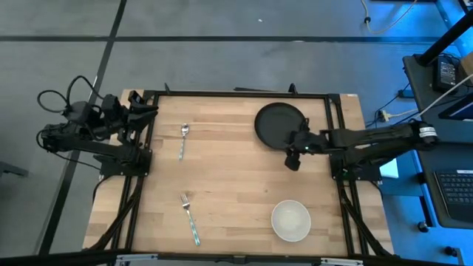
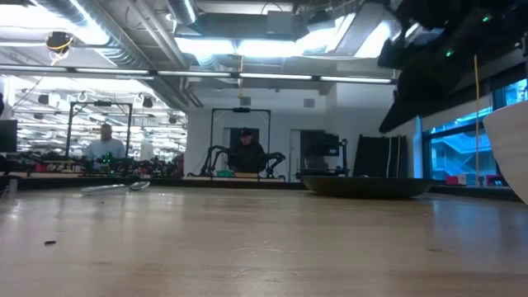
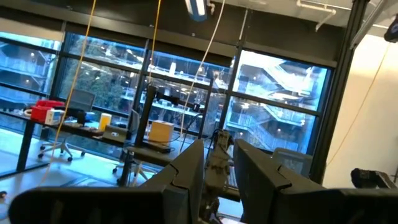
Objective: Set table place
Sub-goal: Put the black plate on the center of the table
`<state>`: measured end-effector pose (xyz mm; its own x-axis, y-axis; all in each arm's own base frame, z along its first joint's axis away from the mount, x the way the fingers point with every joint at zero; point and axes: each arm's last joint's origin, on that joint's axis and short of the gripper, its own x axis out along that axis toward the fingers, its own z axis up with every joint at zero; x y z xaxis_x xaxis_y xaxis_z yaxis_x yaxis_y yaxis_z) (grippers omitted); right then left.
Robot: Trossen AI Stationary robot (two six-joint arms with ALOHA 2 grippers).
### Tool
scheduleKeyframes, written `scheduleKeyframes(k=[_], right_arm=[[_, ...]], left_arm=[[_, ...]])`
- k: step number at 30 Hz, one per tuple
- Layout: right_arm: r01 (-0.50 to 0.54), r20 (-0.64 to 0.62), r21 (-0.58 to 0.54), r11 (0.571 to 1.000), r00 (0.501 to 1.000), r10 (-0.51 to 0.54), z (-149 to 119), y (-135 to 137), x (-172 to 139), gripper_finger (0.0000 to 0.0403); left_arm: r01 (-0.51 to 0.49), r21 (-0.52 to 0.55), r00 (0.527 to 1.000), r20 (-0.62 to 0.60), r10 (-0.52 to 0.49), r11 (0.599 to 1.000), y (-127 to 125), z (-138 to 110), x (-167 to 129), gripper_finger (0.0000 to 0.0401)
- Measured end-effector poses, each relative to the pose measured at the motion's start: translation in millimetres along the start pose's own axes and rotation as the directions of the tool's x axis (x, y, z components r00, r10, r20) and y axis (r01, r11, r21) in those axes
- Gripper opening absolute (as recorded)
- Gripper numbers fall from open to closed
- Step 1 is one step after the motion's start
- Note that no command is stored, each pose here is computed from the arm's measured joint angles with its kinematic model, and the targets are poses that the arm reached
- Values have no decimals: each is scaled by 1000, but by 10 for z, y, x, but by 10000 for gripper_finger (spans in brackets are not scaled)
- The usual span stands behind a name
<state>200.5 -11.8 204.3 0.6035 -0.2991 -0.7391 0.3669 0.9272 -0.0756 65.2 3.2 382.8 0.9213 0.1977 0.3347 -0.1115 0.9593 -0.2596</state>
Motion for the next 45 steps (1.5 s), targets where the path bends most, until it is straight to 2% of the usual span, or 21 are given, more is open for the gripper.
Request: scheduleKeyframes(k=[2, 7, 12, 16, 27, 35, 39, 45], right_arm=[[9, -28, 12, 1000, 1000, -8, 0, -16, 90, 177], [-87, -73, 2, 996, 994, 87, 18, -31, 297, 177], [-88, -84, 4, 996, 993, 88, 30, -77, 437, 177], [-151, -127, 33, 988, 980, 154, 6, -111, 525, 177], [-113, -160, 50, 992, 980, 120, -25, -204, 746, 177], [-94, -237, 58, 994, 966, 106, -128, -219, 943, 175], [-85, -224, 57, 995, 970, 96, -123, -213, 994, 143], [-71, -160, 121, 990, 983, 90, -49, -213, 992, 25]], left_arm=[[0, 0, 1000, 0, 0, 1000, 0, 0, 0, 82], [0, 2, 1000, -1, 0, 1000, 0, -1, 0, 82], [0, 3, 1000, -1, 0, 1000, 0, -1, 0, 82], [0, 3, 1000, -1, 0, 1000, 0, -1, 0, 82], [-1, 4, 1000, -2, 1, 1000, 1, -3, 0, 82], [-1, 11, 1000, -2, 1, 1000, 1, -3, 0, 82], [-1, 11, 1000, -3, 1, 1000, 1, -4, 1, 82], [-1, 11, 1000, -2, 1, 1000, 1, -4, 1, 82]])
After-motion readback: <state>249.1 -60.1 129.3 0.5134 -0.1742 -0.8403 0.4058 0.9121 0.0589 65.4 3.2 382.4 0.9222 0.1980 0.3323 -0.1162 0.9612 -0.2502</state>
